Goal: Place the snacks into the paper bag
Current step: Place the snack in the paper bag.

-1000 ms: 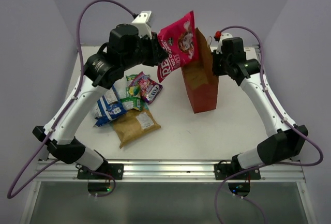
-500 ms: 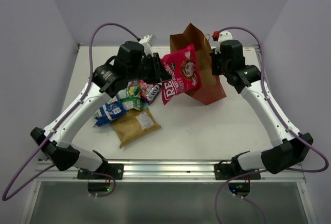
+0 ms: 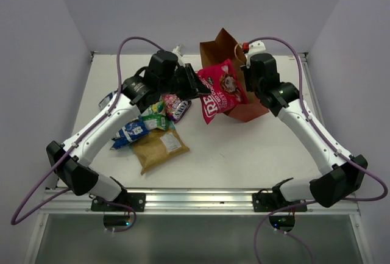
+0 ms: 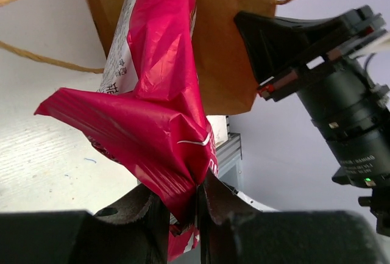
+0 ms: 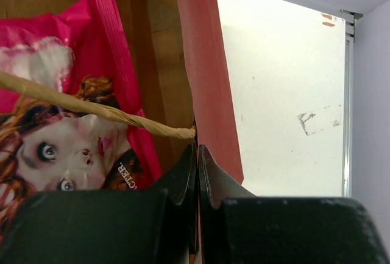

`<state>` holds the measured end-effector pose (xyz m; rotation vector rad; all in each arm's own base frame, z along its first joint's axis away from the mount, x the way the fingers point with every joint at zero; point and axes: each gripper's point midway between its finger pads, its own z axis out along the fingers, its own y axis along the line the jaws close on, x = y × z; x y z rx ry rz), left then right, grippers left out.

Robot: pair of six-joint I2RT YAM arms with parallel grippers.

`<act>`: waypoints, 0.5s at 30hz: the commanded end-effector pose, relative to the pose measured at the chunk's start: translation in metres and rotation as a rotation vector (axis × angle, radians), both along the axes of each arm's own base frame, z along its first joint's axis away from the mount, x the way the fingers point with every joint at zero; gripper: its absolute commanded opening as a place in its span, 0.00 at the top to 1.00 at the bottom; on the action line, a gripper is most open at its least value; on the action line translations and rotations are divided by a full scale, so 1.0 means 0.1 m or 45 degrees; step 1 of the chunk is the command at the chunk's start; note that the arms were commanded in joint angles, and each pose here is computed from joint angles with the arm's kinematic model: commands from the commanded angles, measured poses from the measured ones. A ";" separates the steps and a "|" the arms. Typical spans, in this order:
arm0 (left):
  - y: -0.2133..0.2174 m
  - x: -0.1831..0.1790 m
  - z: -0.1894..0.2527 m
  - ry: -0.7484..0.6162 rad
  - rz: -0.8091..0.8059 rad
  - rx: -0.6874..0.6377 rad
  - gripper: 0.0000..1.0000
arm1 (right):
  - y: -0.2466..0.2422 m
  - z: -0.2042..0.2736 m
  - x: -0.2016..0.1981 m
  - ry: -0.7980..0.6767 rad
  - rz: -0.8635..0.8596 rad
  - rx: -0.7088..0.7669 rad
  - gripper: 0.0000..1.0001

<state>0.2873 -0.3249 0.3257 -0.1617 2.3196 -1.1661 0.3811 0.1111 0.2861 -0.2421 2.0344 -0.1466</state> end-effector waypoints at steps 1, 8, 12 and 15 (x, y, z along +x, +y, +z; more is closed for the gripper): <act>-0.10 0.08 0.09 0.016 0.058 -0.182 1.00 | -0.05 0.31 0.03 -0.154 -0.039 0.026 1.00; -0.26 0.29 -0.11 0.033 0.017 -0.066 1.00 | -0.02 0.31 0.00 -0.170 -0.028 -0.001 1.00; -0.22 0.34 -0.21 0.035 0.055 -0.015 1.00 | -0.01 0.31 -0.01 -0.188 -0.025 -0.002 1.00; -0.27 0.31 -0.40 0.083 0.055 -0.073 1.00 | 0.02 0.30 0.00 -0.188 -0.019 0.003 1.00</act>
